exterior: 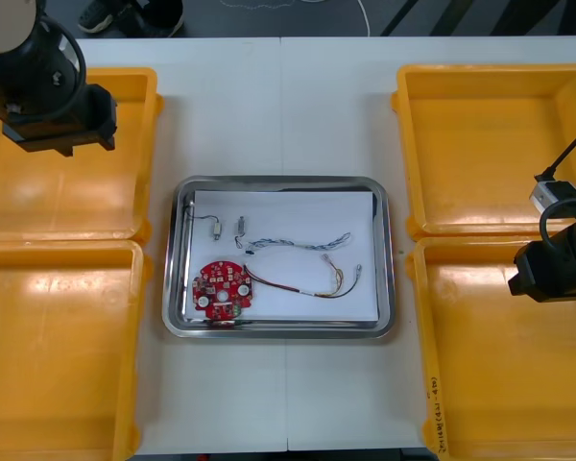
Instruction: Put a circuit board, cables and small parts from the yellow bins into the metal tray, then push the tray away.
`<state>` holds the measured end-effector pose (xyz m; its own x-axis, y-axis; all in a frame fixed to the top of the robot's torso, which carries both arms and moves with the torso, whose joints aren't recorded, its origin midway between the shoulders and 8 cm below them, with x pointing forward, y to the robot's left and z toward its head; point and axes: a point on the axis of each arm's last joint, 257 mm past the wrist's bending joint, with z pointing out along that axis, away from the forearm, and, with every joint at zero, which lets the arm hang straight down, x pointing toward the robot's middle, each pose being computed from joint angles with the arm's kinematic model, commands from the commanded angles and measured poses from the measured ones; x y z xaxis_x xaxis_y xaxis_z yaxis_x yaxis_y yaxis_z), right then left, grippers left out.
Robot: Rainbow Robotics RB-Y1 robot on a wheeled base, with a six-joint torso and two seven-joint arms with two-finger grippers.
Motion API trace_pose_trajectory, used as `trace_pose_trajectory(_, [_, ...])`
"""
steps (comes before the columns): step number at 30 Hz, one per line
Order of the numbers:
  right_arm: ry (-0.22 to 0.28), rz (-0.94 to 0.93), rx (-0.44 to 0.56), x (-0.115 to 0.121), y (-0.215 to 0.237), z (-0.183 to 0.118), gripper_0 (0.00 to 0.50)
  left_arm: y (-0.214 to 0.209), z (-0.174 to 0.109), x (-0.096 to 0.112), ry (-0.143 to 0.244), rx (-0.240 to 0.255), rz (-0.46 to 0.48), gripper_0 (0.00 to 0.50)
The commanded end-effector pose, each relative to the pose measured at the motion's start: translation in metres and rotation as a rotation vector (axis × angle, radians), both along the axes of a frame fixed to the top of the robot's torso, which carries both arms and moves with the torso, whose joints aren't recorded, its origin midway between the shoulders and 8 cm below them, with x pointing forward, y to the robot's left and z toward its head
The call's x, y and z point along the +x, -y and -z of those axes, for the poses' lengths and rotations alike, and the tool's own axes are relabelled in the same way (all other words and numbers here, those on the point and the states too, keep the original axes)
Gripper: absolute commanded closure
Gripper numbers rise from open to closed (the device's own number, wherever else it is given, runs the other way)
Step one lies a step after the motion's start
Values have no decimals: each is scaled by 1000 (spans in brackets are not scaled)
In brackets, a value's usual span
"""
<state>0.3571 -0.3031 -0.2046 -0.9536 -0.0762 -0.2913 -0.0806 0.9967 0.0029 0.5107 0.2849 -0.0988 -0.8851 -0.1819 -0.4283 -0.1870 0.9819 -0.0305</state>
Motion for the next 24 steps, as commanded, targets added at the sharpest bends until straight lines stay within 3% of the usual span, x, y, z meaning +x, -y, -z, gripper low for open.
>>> trace_pose_trajectory(1, [25, -11, 4, 3, 3, -6, 0, -34, -37, 4, 27, 95, 121, 0])
trace_pose_trajectory(6, [25, -11, 4, 3, 3, -6, 0, -61, -28, -6, -18, 133, 157, 0])
trace_pose_trajectory(9, [7, 21, -9, 1, 15, 1, 0, -72, -21, -15, -31, 127, 159, 0])
trace_pose_trajectory(24, [70, -80, -38, 9, 20, -19, 0, -111, 12, -69, -13, 104, 164, 0])
